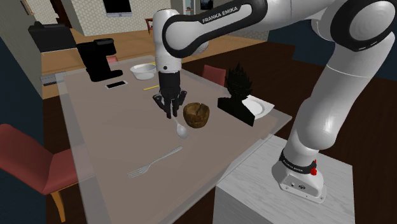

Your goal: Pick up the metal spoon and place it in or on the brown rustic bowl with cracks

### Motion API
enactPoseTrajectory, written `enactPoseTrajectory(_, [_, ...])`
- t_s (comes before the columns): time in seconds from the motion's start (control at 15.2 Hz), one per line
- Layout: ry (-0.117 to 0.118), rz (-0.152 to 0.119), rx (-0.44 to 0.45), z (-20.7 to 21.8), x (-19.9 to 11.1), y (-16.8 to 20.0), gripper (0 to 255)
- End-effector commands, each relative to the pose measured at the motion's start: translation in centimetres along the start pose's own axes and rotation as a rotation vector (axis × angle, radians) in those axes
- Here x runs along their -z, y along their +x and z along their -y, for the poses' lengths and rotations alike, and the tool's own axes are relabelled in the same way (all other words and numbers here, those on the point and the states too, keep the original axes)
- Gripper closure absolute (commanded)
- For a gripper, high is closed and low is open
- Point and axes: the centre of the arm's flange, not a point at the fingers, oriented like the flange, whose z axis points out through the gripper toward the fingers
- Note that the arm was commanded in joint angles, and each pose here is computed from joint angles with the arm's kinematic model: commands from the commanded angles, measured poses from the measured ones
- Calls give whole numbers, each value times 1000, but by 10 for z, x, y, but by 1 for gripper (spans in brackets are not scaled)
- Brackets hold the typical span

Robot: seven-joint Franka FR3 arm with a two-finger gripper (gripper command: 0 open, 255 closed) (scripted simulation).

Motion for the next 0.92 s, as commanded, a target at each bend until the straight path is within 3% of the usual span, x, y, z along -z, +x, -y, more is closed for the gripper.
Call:
enactPoseTrajectory(0.0, [0, 0, 0, 2, 11, -2, 255])
enactPoseTrajectory(0.86, [0, 0, 0, -139, 54, 55, 255])
